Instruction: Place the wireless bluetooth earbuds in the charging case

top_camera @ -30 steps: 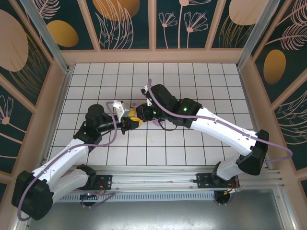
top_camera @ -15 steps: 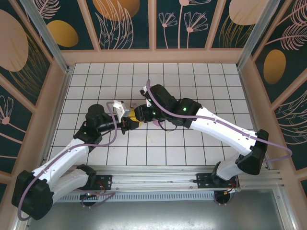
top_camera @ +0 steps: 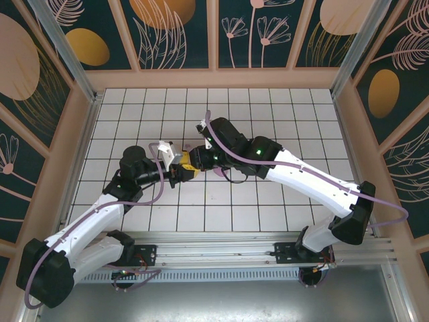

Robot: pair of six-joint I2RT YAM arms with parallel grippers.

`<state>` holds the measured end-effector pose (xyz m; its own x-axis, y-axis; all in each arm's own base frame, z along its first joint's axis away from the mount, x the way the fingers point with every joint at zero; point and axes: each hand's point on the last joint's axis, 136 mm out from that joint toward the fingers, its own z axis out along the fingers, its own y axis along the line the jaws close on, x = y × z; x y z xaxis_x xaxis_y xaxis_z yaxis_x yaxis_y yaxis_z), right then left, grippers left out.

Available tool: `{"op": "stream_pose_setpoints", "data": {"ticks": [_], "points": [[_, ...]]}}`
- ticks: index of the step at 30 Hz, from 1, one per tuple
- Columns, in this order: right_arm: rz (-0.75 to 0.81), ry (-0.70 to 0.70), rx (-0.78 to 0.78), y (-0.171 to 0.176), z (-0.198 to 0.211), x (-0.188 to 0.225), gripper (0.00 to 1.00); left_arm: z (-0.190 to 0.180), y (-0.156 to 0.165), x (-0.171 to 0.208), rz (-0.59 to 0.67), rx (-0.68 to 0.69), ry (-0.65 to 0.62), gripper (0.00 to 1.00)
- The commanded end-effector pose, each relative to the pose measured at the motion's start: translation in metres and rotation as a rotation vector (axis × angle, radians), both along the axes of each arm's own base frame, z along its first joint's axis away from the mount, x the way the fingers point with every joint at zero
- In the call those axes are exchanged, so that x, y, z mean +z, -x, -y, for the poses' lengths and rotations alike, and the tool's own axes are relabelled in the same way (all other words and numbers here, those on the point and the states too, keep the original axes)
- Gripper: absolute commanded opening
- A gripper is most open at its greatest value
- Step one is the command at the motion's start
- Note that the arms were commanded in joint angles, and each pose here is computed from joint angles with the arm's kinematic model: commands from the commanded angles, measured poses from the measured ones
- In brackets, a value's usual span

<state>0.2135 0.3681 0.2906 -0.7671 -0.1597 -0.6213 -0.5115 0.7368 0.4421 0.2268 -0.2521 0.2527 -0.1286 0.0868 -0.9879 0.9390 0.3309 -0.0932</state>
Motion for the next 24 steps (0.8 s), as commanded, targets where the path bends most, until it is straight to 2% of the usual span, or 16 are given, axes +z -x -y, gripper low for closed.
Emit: {"op": "stream_pose_setpoints", "data": {"ticks": [1, 6, 24], "points": [[0.008, 0.015, -0.035, -0.007, 0.004, 0.003, 0.26, 0.003, 0.003, 0.012, 0.055, -0.027, 0.015, 0.00], [0.023, 0.018, -0.045, -0.010, 0.004, 0.005, 0.30, 0.004, 0.003, 0.012, 0.054, -0.033, 0.016, 0.00], [0.057, -0.006, -0.070, -0.023, 0.000, 0.007, 0.33, 0.004, 0.005, 0.012, 0.050, -0.043, 0.023, 0.00]]}}
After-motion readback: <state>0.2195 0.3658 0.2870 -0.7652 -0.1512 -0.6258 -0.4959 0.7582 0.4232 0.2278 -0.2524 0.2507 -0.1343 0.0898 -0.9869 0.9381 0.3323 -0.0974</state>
